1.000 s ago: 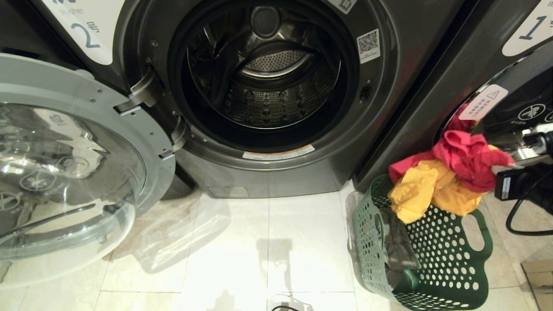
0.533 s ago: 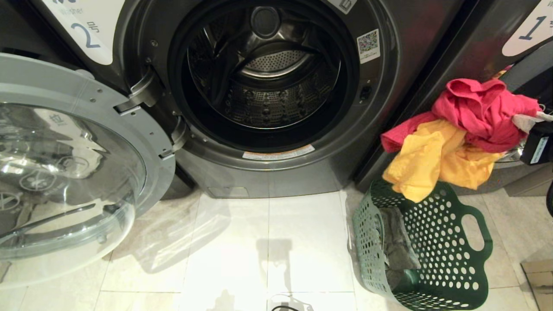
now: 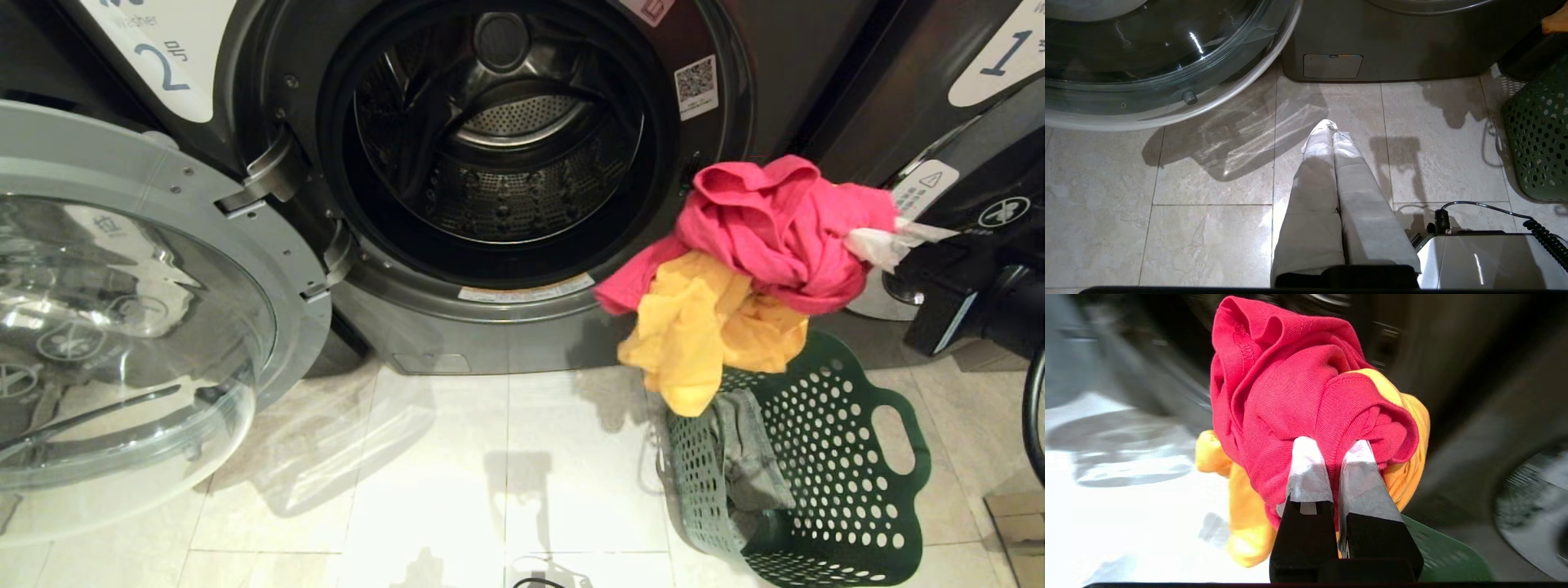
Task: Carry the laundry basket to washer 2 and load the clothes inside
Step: Place the clothes into the washing machine
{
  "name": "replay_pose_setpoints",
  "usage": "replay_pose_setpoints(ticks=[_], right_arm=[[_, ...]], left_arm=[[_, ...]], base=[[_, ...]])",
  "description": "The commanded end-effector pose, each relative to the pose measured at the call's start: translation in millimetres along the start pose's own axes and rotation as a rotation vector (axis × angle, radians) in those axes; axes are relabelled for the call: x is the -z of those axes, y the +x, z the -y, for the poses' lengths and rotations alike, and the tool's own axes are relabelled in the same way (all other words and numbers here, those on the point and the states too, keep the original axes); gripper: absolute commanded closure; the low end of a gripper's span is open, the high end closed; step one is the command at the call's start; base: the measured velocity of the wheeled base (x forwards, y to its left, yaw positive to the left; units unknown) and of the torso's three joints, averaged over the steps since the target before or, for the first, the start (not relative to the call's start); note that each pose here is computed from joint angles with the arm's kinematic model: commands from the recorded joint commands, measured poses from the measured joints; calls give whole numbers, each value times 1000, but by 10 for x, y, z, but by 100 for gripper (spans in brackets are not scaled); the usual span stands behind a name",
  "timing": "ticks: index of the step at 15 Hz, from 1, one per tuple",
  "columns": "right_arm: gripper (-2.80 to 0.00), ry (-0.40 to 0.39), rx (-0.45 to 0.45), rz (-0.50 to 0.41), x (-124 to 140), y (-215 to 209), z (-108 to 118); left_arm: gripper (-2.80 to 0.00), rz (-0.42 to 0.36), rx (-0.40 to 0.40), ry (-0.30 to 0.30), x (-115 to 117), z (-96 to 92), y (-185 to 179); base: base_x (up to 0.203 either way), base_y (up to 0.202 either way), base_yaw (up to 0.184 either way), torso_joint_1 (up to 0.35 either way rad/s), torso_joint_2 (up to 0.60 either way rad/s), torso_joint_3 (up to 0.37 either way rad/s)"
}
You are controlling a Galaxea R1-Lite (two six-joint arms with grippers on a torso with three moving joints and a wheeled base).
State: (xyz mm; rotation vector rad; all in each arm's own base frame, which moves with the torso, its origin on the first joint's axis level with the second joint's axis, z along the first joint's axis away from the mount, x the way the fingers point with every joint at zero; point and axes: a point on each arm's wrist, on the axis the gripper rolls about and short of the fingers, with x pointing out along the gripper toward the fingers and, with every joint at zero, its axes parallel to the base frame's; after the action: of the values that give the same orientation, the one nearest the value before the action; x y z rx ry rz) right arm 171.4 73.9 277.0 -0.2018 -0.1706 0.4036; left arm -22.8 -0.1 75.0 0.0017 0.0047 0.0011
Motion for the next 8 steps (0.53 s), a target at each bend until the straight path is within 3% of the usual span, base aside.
replay_pose_setpoints(ticks=[1,4,8], right_arm=[[0,12,-114,13,-20,49,-223],[0,14,-155,-17,106,351,-368],[0,19,-87,40,304,1026,-509]], left_arm=[[0,-1,0,0,0,0,1],[0,-1,0,0,0,0,1],[0,-1,0,0,0,0,1]], base=[[0,0,0,0,0,0],[0,0,0,0,0,0],[0,0,0,0,0,0]])
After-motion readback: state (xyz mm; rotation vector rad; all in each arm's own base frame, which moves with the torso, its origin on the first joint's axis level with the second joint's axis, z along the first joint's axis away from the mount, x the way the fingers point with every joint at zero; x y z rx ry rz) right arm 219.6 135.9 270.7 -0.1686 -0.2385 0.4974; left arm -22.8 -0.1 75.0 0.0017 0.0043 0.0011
